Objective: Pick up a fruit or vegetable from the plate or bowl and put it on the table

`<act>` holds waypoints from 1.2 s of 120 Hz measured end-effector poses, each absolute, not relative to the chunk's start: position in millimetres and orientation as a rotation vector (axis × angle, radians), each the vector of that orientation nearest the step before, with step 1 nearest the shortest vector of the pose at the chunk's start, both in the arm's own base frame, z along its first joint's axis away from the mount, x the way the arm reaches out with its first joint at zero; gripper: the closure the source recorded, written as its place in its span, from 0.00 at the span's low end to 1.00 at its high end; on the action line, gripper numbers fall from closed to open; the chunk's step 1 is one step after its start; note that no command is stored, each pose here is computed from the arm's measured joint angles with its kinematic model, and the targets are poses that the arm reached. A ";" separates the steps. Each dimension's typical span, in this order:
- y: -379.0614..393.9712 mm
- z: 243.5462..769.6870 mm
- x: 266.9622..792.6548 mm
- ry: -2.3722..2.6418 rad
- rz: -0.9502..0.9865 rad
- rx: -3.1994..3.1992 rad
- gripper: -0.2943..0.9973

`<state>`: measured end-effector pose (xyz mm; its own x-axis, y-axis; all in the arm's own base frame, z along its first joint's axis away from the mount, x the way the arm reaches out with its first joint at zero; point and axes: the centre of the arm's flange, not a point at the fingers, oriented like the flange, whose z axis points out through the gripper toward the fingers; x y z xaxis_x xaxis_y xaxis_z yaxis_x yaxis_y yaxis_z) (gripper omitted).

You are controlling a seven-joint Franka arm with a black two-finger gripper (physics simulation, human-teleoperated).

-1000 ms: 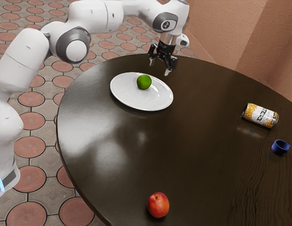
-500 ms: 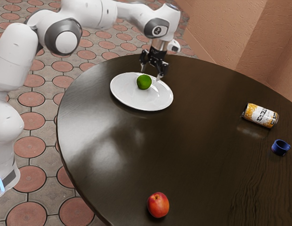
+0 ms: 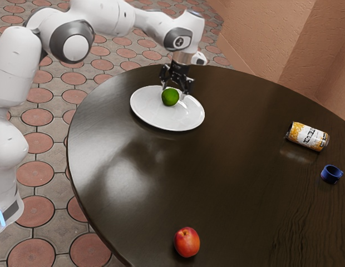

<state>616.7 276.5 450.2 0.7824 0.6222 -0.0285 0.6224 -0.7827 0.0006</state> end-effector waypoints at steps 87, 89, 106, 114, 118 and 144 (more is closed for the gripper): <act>279.0 420.8 622.3 1.018 -0.033 2.949 0.23; 279.1 420.6 622.3 1.018 -0.033 2.949 0.23; 273.7 418.5 615.7 1.014 -0.044 2.954 0.23; 272.4 418.5 614.3 1.013 -0.040 2.956 0.23; 272.2 418.6 614.2 1.012 -0.037 2.956 0.23; 274.8 418.5 613.6 1.017 -0.029 2.964 0.44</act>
